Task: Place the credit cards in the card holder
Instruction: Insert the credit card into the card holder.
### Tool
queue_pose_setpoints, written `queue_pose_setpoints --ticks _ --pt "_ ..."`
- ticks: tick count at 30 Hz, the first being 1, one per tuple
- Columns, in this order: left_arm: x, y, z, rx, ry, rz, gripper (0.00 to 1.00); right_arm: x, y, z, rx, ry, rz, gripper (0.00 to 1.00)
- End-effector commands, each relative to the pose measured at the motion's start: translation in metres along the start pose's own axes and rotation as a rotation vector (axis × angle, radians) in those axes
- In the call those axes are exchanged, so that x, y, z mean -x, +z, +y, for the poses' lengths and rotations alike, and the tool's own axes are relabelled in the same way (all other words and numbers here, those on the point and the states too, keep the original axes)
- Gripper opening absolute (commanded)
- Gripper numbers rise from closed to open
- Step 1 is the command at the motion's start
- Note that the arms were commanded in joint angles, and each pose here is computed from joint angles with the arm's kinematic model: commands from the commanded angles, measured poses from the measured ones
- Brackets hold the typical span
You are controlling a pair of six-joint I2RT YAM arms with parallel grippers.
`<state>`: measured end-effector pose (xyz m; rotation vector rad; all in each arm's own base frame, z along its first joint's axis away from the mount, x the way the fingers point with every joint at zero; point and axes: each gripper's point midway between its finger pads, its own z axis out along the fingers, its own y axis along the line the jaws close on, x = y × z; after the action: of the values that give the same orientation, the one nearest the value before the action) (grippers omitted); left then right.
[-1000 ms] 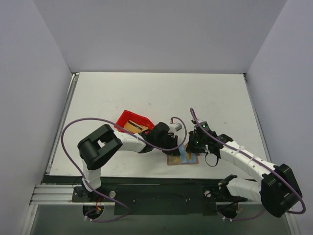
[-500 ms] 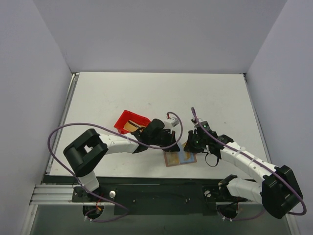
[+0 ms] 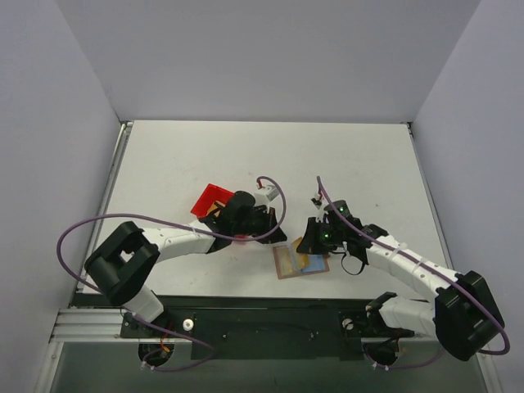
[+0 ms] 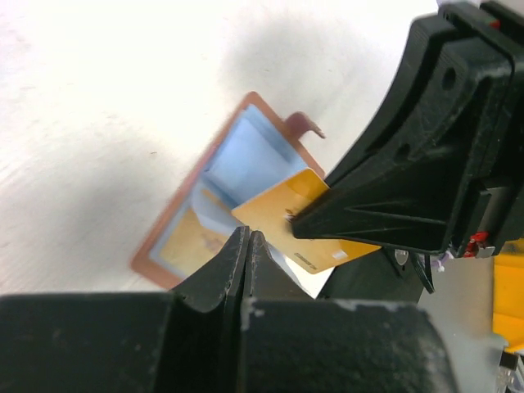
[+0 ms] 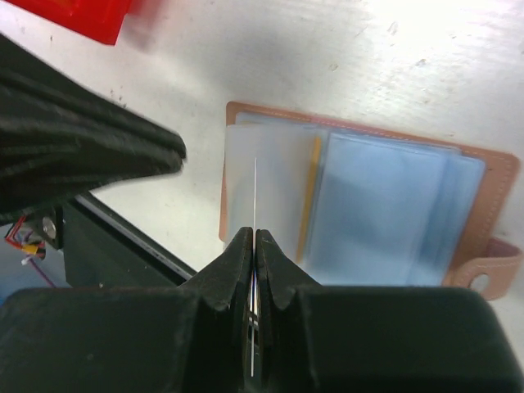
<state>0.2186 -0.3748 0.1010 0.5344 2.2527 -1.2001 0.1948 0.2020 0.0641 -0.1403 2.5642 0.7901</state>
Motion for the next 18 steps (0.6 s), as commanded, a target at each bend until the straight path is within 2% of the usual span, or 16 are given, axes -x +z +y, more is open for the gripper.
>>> queue_pose_setpoints --ticks 1,4,11,18 --pt "0.022 -0.019 0.007 0.005 -0.023 -0.079 0.0 -0.001 0.008 0.019 0.106 -0.022 0.042 0.0" --pt "0.024 -0.023 0.01 0.013 -0.026 -0.09 0.0 -0.008 0.014 0.007 0.04 -0.015 0.091 0.0" --pt "0.021 -0.01 0.006 -0.012 -0.014 -0.062 0.0 0.002 0.009 -0.018 -0.107 -0.006 0.013 0.0" --pt "-0.001 0.016 -0.012 -0.041 0.033 0.017 0.0 0.0 0.01 -0.031 -0.167 0.021 0.02 0.0"
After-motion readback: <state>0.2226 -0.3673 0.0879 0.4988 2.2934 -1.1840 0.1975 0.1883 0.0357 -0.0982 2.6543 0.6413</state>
